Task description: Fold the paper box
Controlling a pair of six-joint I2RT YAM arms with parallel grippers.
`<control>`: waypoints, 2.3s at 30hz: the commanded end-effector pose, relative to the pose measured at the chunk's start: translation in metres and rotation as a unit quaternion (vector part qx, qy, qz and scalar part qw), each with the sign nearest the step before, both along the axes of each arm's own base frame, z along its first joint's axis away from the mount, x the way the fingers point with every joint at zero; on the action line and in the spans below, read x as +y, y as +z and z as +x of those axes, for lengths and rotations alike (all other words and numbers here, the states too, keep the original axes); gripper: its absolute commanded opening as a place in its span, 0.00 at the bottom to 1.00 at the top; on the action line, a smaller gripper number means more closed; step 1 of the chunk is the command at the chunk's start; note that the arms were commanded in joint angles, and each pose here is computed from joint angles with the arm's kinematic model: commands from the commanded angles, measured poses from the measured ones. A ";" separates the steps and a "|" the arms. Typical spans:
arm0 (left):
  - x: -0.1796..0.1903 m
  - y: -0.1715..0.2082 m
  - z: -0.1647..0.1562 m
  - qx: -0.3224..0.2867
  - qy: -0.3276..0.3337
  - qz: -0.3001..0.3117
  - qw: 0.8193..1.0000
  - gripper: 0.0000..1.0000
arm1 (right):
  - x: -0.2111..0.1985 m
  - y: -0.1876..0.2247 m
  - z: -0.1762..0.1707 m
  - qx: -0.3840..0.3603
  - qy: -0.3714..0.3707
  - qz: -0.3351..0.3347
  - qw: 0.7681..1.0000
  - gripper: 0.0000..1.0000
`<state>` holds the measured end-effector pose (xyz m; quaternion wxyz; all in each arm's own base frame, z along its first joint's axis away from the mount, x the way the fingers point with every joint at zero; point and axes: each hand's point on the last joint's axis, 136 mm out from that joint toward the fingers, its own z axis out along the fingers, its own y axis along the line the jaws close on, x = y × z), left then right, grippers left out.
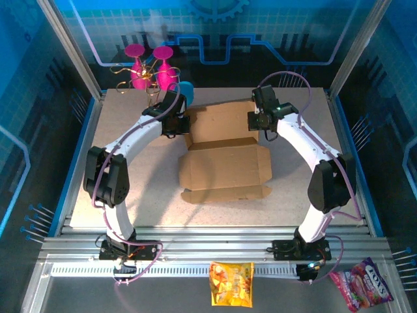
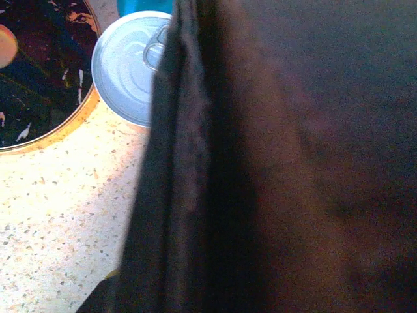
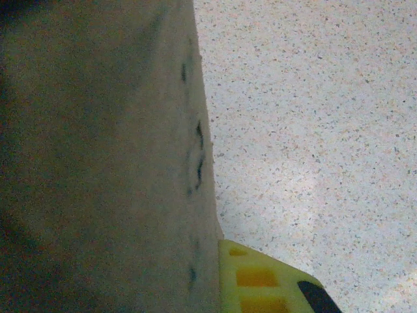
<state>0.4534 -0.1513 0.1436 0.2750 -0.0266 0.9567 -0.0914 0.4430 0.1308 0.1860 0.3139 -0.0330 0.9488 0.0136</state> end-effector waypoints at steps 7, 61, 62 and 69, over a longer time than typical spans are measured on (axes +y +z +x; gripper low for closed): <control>0.017 -0.013 -0.010 0.020 0.046 0.136 0.989 0.00 | 0.009 0.013 -0.002 0.000 -0.025 -0.002 1.000 0.00; 0.003 -0.009 -0.016 0.008 0.029 0.118 0.993 0.00 | -0.005 0.009 -0.002 0.014 -0.037 0.058 0.998 0.00; 0.001 -0.008 -0.016 0.006 0.029 0.117 0.993 0.00 | -0.005 0.008 -0.002 0.015 -0.039 0.057 0.998 0.00; -0.014 0.026 -0.014 -0.017 0.027 0.084 0.996 0.45 | -0.018 0.000 -0.005 0.022 -0.073 0.039 0.996 0.00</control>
